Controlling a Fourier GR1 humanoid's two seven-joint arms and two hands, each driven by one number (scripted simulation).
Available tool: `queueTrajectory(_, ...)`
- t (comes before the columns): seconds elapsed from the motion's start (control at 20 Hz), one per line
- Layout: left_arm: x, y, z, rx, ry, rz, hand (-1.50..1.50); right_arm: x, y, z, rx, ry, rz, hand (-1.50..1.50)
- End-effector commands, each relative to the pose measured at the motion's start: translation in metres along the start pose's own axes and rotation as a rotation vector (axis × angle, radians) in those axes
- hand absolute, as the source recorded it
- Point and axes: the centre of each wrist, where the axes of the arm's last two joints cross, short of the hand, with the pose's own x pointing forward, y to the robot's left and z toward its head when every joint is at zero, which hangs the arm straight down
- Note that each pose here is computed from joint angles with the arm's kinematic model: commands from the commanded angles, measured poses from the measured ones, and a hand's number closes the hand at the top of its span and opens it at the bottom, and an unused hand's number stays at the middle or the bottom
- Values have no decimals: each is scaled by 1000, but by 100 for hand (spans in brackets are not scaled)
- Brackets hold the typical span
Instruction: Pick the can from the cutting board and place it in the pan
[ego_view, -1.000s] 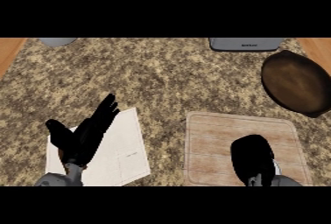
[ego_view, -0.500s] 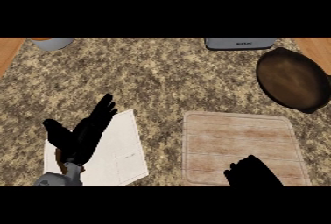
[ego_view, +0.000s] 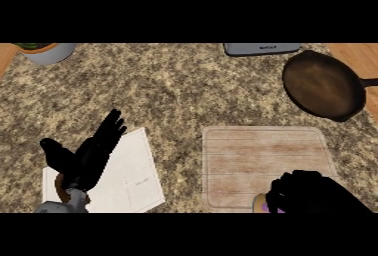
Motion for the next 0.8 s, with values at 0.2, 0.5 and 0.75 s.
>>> queueTrajectory(0.2, -2, 2, 6, 3, -15, -7, 0, -37, -4, 28, -328, -10, -346, 150)
queueTrajectory(0.5, 1, -4, 1, -35, -19, -10, 0, -105, 15, 55, -378, 46, -577, 150)
queueTrajectory(0.75, 14, -12, -16, -68, -14, -36, 0, -196, 24, 91, -447, 94, -552, 150)
